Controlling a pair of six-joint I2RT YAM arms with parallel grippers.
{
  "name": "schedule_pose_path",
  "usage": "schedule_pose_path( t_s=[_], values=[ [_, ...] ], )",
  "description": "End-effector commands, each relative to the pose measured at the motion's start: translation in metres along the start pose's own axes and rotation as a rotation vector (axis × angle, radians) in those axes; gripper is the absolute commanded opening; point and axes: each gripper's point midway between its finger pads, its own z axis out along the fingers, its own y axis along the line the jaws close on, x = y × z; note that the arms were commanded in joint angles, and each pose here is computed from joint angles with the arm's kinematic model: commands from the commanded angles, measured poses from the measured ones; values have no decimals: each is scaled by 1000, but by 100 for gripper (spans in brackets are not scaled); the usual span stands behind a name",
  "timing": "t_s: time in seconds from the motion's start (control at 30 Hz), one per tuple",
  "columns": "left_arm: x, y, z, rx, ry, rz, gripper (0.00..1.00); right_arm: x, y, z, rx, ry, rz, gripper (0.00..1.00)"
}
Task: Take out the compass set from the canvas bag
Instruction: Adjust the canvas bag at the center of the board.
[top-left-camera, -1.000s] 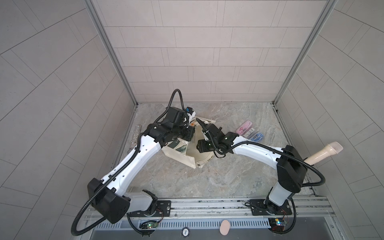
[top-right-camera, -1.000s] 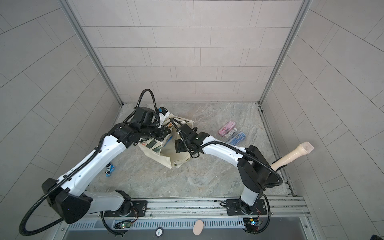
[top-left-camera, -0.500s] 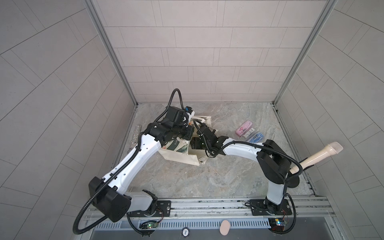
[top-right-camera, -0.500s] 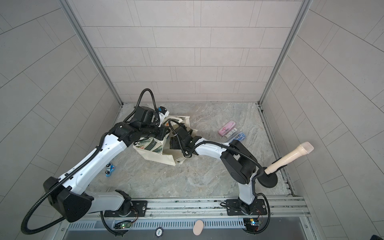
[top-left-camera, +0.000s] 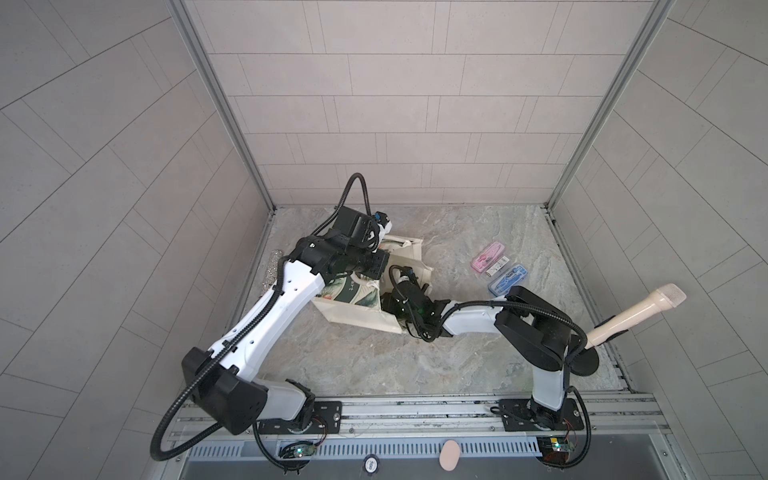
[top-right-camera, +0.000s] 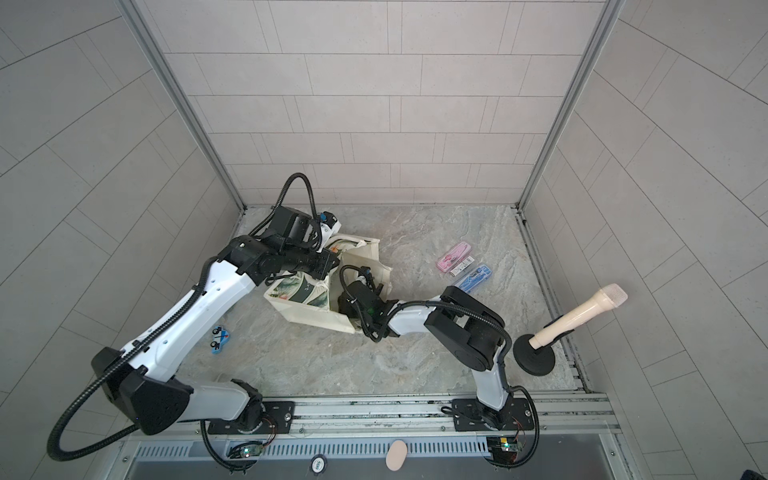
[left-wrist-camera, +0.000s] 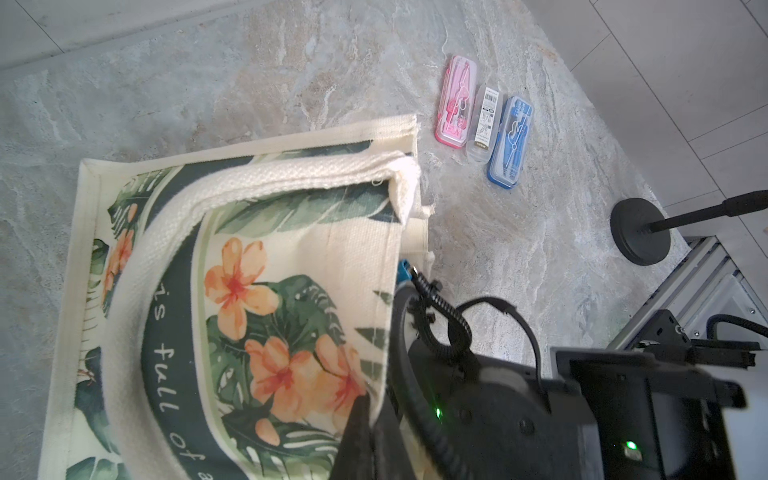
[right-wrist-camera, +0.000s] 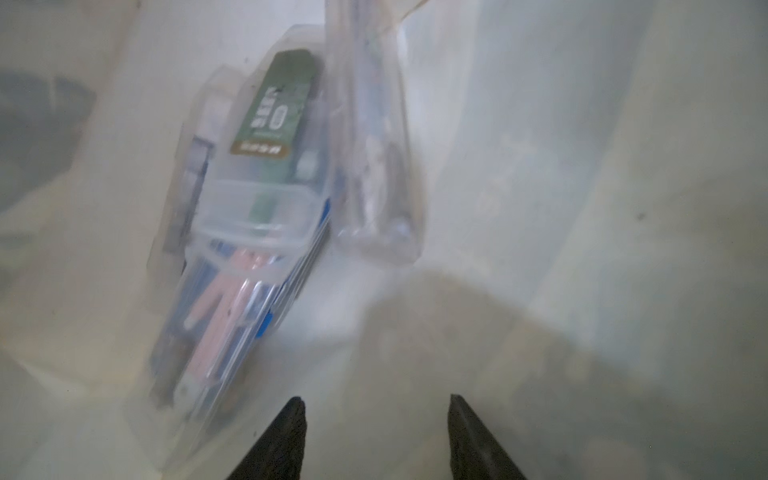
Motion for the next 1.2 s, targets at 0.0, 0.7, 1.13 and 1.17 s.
schedule_pose_path(
  t_s=[0.0, 0.7, 1.13, 1.17],
  values=[
    [-30, 1, -7, -10, -47, 73, 0, -11, 15, -3, -54, -45, 67, 57],
    [16, -4, -8, 28, 29, 82, 0, -44, 31, -14, 16, -105, 11, 65],
    [15, -13, -11, 81, -14, 52, 0, -86, -18, -26, 181, -200, 85, 85],
    [15, -13, -11, 82, -15, 53, 0, -87, -19, -24, 182, -206, 100, 88]
  ],
)
